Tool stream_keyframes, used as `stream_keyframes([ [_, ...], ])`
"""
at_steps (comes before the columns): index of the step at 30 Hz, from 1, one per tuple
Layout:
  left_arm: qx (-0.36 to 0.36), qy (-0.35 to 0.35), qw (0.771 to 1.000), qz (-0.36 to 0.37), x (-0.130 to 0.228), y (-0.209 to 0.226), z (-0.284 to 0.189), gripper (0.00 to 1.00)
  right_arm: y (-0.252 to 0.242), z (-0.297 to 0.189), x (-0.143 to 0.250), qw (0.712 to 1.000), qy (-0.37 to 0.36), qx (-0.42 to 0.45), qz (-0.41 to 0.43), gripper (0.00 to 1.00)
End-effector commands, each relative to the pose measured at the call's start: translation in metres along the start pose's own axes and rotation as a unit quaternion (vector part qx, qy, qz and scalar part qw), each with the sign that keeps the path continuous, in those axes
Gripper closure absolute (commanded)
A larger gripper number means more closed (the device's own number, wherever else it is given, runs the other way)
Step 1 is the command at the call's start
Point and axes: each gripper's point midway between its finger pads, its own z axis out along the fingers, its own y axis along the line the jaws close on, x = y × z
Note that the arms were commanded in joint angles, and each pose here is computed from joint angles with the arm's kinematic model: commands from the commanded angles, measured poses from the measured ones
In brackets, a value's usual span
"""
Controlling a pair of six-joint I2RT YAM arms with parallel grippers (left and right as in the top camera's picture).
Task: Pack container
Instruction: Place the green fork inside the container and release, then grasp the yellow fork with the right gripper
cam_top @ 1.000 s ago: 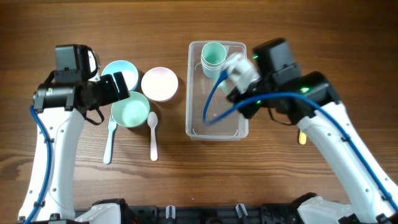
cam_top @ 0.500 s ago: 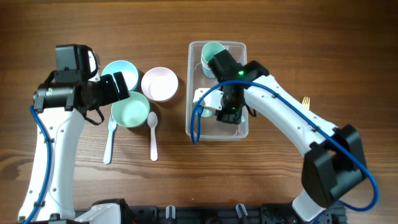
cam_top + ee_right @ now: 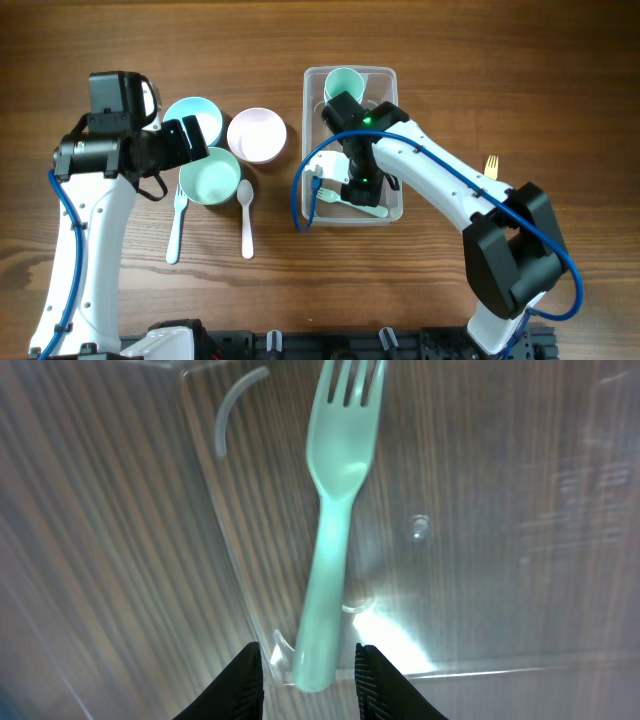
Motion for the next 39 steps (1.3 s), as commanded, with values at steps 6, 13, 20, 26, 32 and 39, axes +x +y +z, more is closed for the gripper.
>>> stream_keyframes([
  [6,-0.001,-0.007,1.000,0.005,-0.005,0.001,-0.002,0.00,-0.071,-0.133,-0.020,0.910,-0.172,0.114,0.359,0.65],
  [13,-0.001,-0.007,1.000,0.005,-0.005,0.001,-0.002,0.00,-0.114,-0.172,0.151,0.696,-0.181,0.098,0.688,0.38],
  [20,-0.001,-0.007,1.000,0.005,-0.005,0.001,-0.002,0.00,-0.093,-0.063,0.234,0.636,-0.089,0.054,0.765,0.21],
  [26,-0.001,-0.007,1.000,0.005,-0.005,0.001,-0.002,0.00,-0.071,-0.012,0.260,0.623,-0.049,0.053,0.779,0.27],
  [32,-0.001,-0.007,1.000,0.005,-0.005,0.001,-0.002,0.00,-0.059,0.027,0.261,0.621,-0.030,0.037,0.782,0.39],
  [39,-0.001,-0.007,1.000,0.005,-0.005,0.001,-0.002,0.00,-0.060,0.061,0.265,0.621,0.004,0.022,0.784,0.60],
])
